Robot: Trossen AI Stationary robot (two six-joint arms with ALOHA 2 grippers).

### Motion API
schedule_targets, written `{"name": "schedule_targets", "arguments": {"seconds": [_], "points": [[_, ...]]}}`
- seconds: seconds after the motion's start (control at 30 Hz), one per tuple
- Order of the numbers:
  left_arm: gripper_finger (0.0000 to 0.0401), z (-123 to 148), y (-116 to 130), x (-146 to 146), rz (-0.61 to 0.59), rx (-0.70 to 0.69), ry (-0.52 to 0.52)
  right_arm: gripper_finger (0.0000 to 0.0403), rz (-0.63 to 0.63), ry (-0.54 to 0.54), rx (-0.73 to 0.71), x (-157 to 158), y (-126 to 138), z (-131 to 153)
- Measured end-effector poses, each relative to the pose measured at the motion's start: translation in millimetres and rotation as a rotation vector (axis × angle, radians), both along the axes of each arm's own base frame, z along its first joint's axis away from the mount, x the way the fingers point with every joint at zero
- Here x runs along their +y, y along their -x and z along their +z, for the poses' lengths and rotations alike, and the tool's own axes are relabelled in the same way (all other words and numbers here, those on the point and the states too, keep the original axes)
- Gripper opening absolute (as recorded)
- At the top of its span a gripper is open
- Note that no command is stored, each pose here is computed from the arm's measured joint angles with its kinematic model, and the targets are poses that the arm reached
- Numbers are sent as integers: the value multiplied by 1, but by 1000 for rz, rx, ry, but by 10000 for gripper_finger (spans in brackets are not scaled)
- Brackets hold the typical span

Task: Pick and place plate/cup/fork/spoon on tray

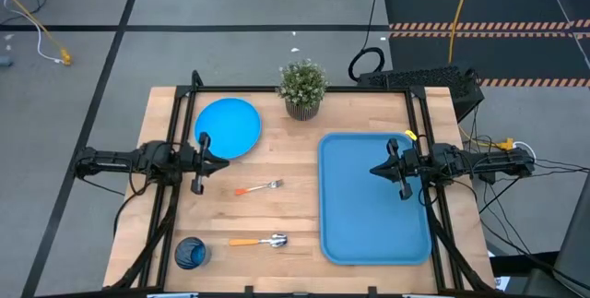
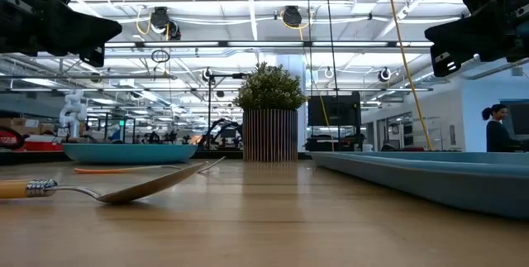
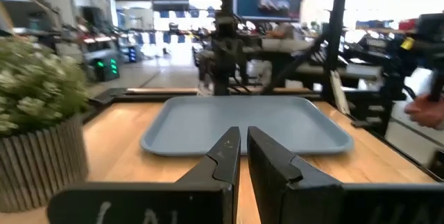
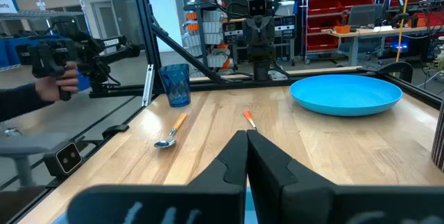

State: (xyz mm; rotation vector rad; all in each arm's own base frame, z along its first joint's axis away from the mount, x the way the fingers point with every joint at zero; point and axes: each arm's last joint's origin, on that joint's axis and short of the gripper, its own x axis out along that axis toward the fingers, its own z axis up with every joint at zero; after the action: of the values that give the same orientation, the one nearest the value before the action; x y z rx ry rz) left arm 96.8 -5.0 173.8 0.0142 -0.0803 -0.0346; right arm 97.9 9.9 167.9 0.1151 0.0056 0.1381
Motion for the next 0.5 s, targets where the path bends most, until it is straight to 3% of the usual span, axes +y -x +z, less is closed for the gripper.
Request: {"name": "schedule_targets", "arguments": {"seconds": [0.3, 0.5], "points": [[33, 13, 2, 7, 164, -140, 94, 0, 0, -8, -18, 0, 0, 2], [33, 13, 2, 7, 160, -143, 115, 0, 8, -75, -240, 0, 3, 24]]}}
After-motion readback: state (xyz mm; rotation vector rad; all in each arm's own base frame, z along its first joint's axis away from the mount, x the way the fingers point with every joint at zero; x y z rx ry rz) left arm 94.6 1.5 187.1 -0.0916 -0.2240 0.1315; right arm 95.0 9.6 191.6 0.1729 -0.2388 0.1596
